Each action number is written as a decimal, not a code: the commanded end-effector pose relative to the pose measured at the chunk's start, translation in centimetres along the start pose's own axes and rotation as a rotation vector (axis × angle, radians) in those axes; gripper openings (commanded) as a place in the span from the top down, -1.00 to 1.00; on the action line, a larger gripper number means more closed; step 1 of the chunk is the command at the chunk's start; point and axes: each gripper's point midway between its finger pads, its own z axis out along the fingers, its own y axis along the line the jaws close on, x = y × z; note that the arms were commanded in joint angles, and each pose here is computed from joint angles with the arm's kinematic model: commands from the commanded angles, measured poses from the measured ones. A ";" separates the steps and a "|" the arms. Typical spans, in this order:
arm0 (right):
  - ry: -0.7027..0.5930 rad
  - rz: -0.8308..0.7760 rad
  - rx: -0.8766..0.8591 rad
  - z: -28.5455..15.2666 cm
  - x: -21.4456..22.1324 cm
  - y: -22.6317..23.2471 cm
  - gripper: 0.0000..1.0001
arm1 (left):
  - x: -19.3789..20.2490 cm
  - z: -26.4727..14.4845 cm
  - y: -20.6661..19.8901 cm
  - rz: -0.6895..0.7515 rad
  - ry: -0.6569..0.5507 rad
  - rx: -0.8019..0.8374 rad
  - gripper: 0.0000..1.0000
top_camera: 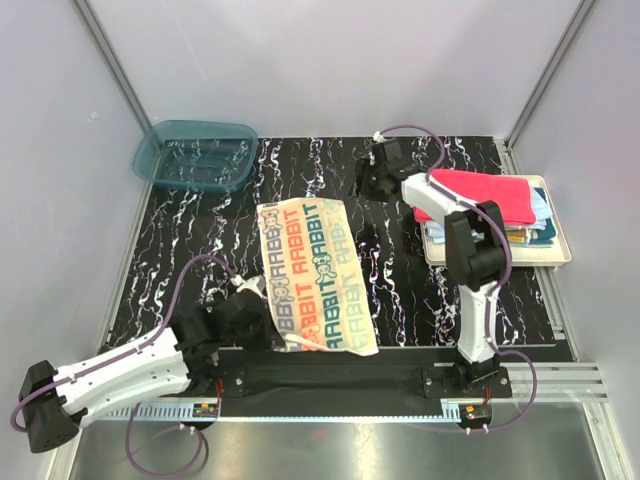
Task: Fold and stack the towels
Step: Move the towel to the center of the board, then fold the towel
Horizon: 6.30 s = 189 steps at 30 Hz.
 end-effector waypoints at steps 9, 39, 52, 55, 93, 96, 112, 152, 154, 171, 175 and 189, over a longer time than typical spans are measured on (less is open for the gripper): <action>0.085 0.072 -0.161 5.1 0.0 3.6 -0.32 | -9.2 -6.1 -6.7 0.077 -0.307 0.001 -0.11; 0.115 0.290 -0.263 7.9 -1.4 4.8 0.35 | -38.6 9.9 6.6 -0.257 -0.465 -0.346 -0.05; -0.040 0.191 -0.074 6.3 -3.9 -0.7 0.58 | -42.2 10.9 5.7 -0.170 -0.452 -0.353 -0.09; -0.007 0.196 -0.112 6.4 -3.4 -0.1 0.35 | -42.3 10.1 6.6 -0.169 -0.442 -0.431 -0.08; -0.013 0.260 -0.111 6.1 -3.8 0.0 0.76 | -44.6 13.2 5.3 -0.161 -0.429 -0.236 0.99; -0.101 0.208 0.014 4.5 -5.3 -2.1 0.77 | -45.7 12.9 3.7 -0.127 -0.442 -0.180 1.00; 0.085 0.261 -0.024 4.0 -0.7 -2.2 -0.46 | -47.2 9.1 -0.2 -0.022 -0.518 -0.083 1.00; -0.207 0.198 -0.066 5.3 -9.7 -3.6 0.76 | -53.1 6.1 -6.1 0.119 -0.620 0.090 1.00; -0.239 0.170 -0.067 4.0 -10.1 -3.5 0.75 | -52.9 5.1 -6.6 0.120 -0.633 0.099 1.00; -0.264 0.060 -0.116 -3.5 -1.6 -2.1 0.19 | -39.3 4.0 -4.5 0.012 -0.593 0.021 1.00; -0.256 0.088 -0.080 -5.1 1.4 -3.3 -0.01 | -34.4 4.5 -3.1 -0.021 -0.577 -0.001 1.00; -0.062 0.057 0.017 -4.1 1.0 -1.1 0.01 | -25.3 7.8 2.1 -0.027 -0.405 -0.150 1.00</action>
